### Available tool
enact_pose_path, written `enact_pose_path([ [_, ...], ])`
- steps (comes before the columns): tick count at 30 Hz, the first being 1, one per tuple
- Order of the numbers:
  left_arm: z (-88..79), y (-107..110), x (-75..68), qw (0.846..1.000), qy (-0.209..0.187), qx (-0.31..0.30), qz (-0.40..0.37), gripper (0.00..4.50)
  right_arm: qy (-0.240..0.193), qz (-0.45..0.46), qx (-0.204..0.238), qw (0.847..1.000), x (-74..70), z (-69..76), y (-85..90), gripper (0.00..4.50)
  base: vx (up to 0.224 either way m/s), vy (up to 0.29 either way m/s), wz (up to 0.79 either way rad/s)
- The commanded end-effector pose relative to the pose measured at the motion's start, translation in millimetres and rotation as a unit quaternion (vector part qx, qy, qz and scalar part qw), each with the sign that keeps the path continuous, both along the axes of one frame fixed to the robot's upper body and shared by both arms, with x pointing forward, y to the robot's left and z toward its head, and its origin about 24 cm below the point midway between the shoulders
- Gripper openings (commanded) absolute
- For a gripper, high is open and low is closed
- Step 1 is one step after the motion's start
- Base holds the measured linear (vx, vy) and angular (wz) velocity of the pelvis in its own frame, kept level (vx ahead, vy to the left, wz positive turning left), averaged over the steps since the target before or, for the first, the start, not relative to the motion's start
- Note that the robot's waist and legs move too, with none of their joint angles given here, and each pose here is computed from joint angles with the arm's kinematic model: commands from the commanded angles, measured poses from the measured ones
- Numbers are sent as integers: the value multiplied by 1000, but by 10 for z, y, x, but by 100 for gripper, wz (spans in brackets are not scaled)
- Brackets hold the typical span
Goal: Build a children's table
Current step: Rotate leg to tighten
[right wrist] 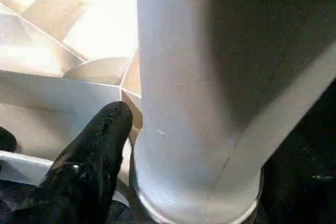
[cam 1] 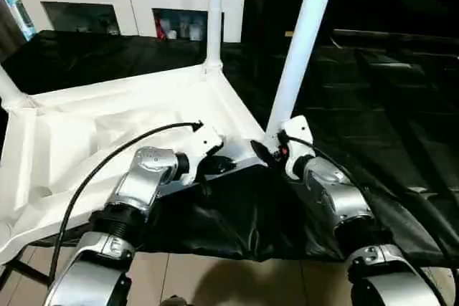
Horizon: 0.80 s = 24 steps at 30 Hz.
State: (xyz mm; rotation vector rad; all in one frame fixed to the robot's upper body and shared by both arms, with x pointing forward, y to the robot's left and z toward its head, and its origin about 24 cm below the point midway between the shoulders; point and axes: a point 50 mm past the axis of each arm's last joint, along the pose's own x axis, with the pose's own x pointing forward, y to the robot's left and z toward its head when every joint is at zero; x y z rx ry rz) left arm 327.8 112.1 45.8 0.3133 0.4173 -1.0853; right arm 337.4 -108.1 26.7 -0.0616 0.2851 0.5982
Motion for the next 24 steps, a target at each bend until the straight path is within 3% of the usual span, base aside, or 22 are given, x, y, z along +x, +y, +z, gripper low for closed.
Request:
enact_pose_path([
  [1,168,-399,-31,996,-32,-51,-73,0,9,158,32,987,-185,-16,573,381,0,0,0],
  [7,149,-257,-131,990,-8,-46,-132,0,-3,244,33,969,-257,30,446,381,0,0,0],
  [10,140,-89,-162,987,13,-32,-157,0,10,341,29,940,-377,58,303,381,0,0,0],
  [14,142,-4,-165,986,21,-24,-164,0,24,385,19,922,-438,49,227,381,0,0,0],
  [20,175,152,-212,981,46,-26,-187,0,62,466,16,883,-573,53,145,331,0,0,0],
  [24,172,188,-221,980,50,-22,-191,0,74,487,7,870,-612,38,125,304,0,0,0],
])
